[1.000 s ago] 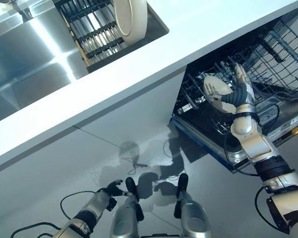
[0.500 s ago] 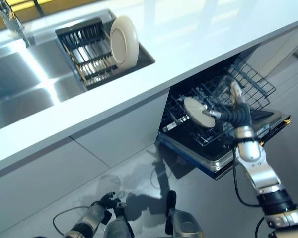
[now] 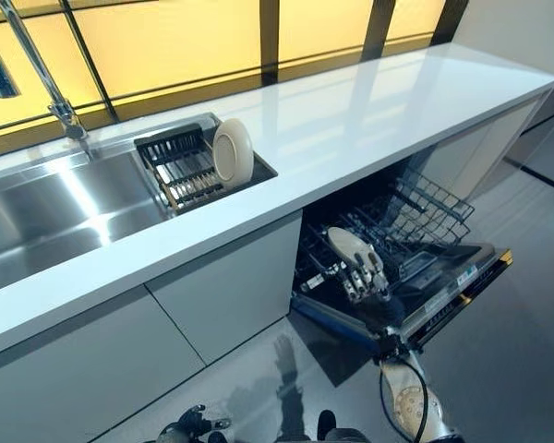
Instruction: Take plates into dishwasher
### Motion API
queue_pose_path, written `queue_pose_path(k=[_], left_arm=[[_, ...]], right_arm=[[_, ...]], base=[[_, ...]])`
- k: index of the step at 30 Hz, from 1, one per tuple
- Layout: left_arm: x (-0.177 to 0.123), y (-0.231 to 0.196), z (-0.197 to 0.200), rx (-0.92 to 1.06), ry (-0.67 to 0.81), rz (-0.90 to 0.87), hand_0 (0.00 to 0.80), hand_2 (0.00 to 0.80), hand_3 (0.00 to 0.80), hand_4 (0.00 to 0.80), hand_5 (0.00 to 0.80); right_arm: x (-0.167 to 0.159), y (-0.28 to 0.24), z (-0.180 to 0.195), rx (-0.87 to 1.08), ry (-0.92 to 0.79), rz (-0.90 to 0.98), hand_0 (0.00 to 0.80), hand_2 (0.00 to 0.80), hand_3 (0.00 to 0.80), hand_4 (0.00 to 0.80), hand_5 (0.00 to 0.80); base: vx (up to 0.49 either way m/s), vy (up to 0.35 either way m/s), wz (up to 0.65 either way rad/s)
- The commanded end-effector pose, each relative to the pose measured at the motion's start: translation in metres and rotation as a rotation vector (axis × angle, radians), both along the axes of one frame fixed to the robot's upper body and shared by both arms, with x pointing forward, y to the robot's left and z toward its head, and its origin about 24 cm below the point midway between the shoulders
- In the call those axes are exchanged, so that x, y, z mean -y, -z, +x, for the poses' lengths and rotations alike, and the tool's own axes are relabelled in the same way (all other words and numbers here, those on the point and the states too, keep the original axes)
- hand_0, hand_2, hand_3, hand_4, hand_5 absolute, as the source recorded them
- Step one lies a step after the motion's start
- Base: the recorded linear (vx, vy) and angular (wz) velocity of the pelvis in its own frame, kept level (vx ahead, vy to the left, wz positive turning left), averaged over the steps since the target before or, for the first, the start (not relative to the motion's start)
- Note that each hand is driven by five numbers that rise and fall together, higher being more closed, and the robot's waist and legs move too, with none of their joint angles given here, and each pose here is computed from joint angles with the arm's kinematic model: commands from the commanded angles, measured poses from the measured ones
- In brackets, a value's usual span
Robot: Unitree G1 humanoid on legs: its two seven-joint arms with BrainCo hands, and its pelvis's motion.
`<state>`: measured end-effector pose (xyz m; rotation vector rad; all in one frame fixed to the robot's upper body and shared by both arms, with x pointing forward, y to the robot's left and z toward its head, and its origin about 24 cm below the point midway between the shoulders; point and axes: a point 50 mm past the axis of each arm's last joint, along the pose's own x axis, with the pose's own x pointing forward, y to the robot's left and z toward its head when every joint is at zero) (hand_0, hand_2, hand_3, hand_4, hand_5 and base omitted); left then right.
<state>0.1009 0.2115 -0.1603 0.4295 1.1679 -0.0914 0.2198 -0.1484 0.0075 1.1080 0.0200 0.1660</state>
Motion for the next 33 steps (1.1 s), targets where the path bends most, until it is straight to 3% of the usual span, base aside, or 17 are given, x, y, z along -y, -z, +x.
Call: queue_pose_path(k=[1,7,11,16,24,28,33], left_arm=[[-0.005,-0.004,0.016,0.045,-0.036,0.002,0.000,0.000,0.000,0.000,0.000],[-0.006,-0.003,0.012,0.038,-0.046,0.006,0.000,0.000,0.000,0.000,0.000],[-0.005,-0.002,0.011,0.033,-0.039,0.010,0.000,0.000,0.000,0.000,0.000],[-0.009,-0.002,0.010,0.017,-0.038,0.014,0.000,0.000,0.000,0.000,0.000],[-0.011,0.000,0.005,-0.029,0.037,0.048,0.000,0.000,0.000,0.000,0.000],[-0.018,-0.001,0.005,-0.054,0.061,0.073,0.000,0.000,0.000,0.000,0.000],[-0.023,-0.004,0.010,-0.079,0.081,0.091,0.000,0.000,0.000,0.000,0.000]], right_arm=[[-0.014,-0.063,0.019,0.343,-0.017,0.287,0.000,0.000,0.000,0.000,0.000],[-0.036,-0.095,0.015,0.510,-0.091,0.627,0.000,0.000,0.000,0.000,0.000],[-0.044,-0.119,0.012,0.665,-0.123,0.616,0.000,0.000,0.000,0.000,0.000],[-0.042,-0.141,0.008,0.803,-0.074,0.342,0.000,0.000,0.000,0.000,0.000],[0.007,-0.180,0.003,0.992,0.382,-0.487,0.000,0.000,0.000,0.000,0.000],[0.028,-0.207,0.009,1.041,0.547,-0.626,0.000,0.000,0.000,0.000,0.000],[0.046,-0.228,0.027,0.933,0.676,-0.776,0.000,0.000,0.000,0.000,0.000]], base=[[0.055,0.149,0.05],[0.043,0.153,0.12],[0.021,0.142,0.13],[0.018,0.125,0.15],[0.088,0.145,0.30],[0.139,0.059,0.24],[0.173,-0.034,0.33]])
